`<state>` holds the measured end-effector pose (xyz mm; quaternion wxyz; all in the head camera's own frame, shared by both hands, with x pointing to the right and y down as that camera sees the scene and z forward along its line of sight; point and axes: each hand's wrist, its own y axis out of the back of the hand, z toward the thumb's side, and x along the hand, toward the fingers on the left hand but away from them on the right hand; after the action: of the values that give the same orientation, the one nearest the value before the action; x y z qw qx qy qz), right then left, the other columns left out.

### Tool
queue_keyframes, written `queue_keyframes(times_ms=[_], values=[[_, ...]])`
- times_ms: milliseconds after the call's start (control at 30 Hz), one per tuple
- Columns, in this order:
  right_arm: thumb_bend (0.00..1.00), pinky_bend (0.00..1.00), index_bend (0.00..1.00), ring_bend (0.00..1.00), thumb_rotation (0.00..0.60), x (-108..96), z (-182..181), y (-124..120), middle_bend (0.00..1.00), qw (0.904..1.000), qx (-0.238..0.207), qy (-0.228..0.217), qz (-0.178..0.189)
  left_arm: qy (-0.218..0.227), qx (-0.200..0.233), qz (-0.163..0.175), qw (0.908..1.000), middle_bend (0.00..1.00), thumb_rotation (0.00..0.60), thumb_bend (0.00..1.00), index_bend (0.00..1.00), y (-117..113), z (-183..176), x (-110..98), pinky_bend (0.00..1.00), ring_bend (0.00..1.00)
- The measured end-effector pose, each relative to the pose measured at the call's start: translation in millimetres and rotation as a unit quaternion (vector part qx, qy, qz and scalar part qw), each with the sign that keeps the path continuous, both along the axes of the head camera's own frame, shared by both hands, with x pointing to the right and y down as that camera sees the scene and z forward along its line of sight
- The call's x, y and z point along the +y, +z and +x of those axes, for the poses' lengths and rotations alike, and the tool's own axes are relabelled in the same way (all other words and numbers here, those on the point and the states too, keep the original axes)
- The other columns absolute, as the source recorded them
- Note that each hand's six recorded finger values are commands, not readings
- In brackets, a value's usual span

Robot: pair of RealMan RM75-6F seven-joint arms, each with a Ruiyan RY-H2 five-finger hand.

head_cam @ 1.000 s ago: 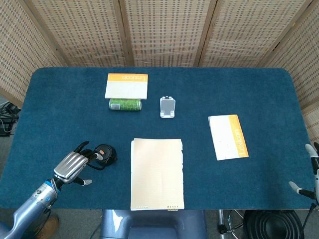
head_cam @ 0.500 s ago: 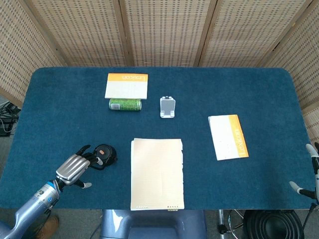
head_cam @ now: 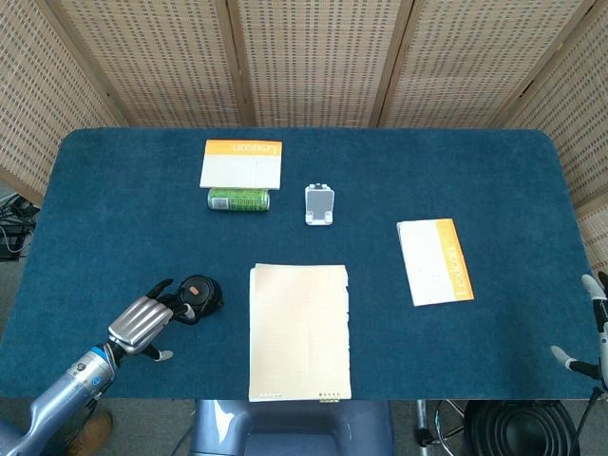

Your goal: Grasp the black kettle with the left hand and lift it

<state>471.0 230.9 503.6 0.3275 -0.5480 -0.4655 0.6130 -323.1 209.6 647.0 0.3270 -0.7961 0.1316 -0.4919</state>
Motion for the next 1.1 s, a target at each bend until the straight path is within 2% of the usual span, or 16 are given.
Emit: queue_keyframes(times_ms=[567,700,767,867,1100], values=[[0.00,0.00,0.00,0.00,0.600,0,0,2,0.00,1.0000,-0.001,0.000,-0.003,0.022,-0.018,-0.013,0.9995,0.37,0.600,0.00,0.34,16,7,9,0.00,0.27],[0.00,0.00,0.00,0.00,0.600,-1,0,2,0.00,1.0000,0.000,0.001,-0.004,0.023,-0.019,-0.014,0.9995,0.38,0.600,0.00,0.36,19,9,9,0.00,0.33],[0.00,0.00,0.00,0.00,0.600,-1,0,3,0.00,1.0000,-0.001,0.001,-0.004,0.023,-0.020,-0.012,0.9995,0.42,0.600,0.00,0.40,20,10,9,0.00,0.38],[0.00,0.00,0.00,0.00,0.600,-1,0,3,0.00,1.0000,-0.001,0.002,-0.004,0.022,-0.022,-0.007,0.9995,0.52,0.600,0.00,0.51,20,9,8,0.00,0.44],[0.00,0.00,0.00,0.00,0.600,-1,0,3,0.00,1.0000,-0.002,0.001,-0.004,0.028,-0.034,0.003,0.9990,0.66,0.600,0.00,0.71,22,8,7,0.00,0.53]])
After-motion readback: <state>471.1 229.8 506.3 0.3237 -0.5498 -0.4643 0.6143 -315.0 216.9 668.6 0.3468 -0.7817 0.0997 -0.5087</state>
